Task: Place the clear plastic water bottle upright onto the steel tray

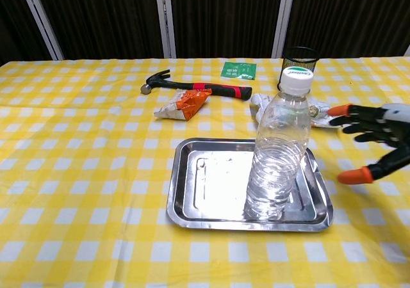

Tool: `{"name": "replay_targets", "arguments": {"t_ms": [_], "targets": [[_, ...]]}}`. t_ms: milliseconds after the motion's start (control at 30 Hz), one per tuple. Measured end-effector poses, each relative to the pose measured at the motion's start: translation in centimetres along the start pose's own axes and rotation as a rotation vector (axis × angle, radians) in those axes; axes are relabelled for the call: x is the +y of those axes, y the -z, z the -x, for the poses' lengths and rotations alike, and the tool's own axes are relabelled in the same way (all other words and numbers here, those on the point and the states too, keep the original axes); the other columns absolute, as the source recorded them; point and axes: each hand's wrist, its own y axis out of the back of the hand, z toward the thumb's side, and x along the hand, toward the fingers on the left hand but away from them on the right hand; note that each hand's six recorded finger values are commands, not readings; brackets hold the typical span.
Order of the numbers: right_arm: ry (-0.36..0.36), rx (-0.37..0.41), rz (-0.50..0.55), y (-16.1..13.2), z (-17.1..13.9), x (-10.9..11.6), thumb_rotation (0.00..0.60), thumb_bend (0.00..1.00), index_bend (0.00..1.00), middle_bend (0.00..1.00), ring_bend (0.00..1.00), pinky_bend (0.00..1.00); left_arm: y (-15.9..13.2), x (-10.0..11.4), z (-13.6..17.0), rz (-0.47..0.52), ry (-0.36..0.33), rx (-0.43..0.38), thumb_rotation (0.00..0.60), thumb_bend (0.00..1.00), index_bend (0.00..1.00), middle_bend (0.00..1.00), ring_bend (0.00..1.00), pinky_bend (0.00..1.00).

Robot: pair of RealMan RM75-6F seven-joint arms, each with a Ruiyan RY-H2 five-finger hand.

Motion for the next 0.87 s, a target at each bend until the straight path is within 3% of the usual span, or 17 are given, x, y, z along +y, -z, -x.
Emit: {"name": "replay_targets", "arguments": {"t_ms": [167,300,467,600,733,867], "targets": [[0.004,-0.051,-0.134,3.2,-3.9,4.0,0.600,0.00,0.00,0.03,0.00,0.00,0.1,0.3,0.3,0.001,-0.018,0.009,0.600,0.19,0.06,0.00,0.00,0.00],[0.035,-0.037,-0.269,4.9,-5.8,5.7,0.600,0.00,0.00,0.03,0.00,0.00,0.2,0.4,0.4,0.001,-0.024,0.014,0.600,0.19,0.06,0.00,0.00,0.00],[0.224,-0.016,-0.477,6.5,-7.1,8.3,0.600,0.00,0.00,0.03,0.00,0.00,0.4,0.6,0.5,0.001,-0.033,0.022,0.600,0.19,0.06,0.00,0.00,0.00],[0.374,-0.021,-0.627,7.8,-7.9,9.1,0.600,0.00,0.00,0.01,0.00,0.00,0.4,0.5,0.3,-0.003,-0.030,0.022,0.600,0.19,0.06,0.00,0.00,0.00],[0.439,-0.048,-0.734,8.9,-8.3,9.0,0.600,0.00,0.00,0.00,0.00,0.00,0.3,0.4,0.1,-0.014,-0.026,0.017,0.600,0.19,0.06,0.00,0.00,0.00],[0.470,-0.057,-0.757,8.9,-8.6,8.8,0.600,0.00,0.00,0.00,0.00,0.00,0.3,-0.1,0.0,-0.018,-0.006,0.018,0.600,0.19,0.06,0.00,0.00,0.00]]}}
